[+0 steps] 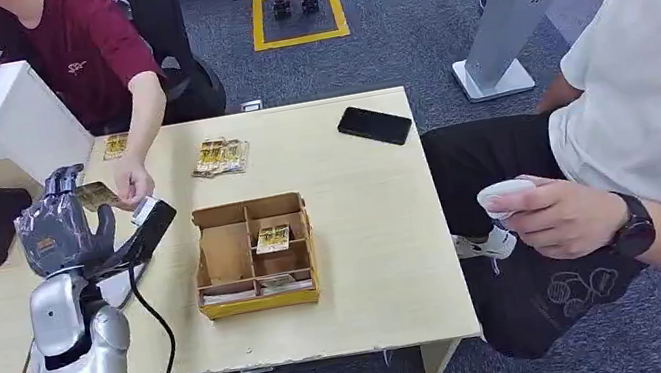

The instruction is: Pass the card to the sensor for recognition and then transmit it.

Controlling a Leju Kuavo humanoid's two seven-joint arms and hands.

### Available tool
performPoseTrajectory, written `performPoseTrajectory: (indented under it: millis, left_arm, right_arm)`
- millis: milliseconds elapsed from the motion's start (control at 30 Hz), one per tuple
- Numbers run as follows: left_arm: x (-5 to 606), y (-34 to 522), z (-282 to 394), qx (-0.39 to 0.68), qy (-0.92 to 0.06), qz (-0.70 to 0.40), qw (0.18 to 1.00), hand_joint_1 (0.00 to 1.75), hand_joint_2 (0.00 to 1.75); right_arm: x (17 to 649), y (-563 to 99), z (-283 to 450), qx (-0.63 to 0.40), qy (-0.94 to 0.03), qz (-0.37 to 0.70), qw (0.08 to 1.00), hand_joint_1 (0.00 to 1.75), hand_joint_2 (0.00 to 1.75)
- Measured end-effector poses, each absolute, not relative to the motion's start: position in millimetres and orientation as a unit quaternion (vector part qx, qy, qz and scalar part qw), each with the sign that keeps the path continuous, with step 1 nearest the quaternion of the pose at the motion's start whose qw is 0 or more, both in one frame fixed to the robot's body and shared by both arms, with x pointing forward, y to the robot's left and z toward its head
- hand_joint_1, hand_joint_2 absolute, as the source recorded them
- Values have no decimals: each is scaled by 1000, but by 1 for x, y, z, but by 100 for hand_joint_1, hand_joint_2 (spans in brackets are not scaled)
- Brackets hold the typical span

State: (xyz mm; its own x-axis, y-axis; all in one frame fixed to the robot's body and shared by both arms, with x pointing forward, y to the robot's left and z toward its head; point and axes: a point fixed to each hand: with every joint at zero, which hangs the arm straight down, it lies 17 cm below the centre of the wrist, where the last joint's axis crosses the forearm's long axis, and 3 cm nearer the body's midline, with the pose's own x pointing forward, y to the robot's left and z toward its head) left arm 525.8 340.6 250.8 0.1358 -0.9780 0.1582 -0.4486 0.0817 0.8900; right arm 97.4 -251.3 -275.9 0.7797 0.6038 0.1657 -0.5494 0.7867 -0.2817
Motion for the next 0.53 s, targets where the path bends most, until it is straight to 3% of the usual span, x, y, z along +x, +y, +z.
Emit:
performPoseTrajectory:
  millis: [133,533]
  left_arm:
    - [524,345,253,614,-585,-288,444,0,175]
    - [447,475,231,694,-551,-153,437,0,175]
  right_arm:
    - [97,-252,-276,-110,-123,308,937,0,0]
    - [95,-252,-276,-110,-121,298,940,0,0]
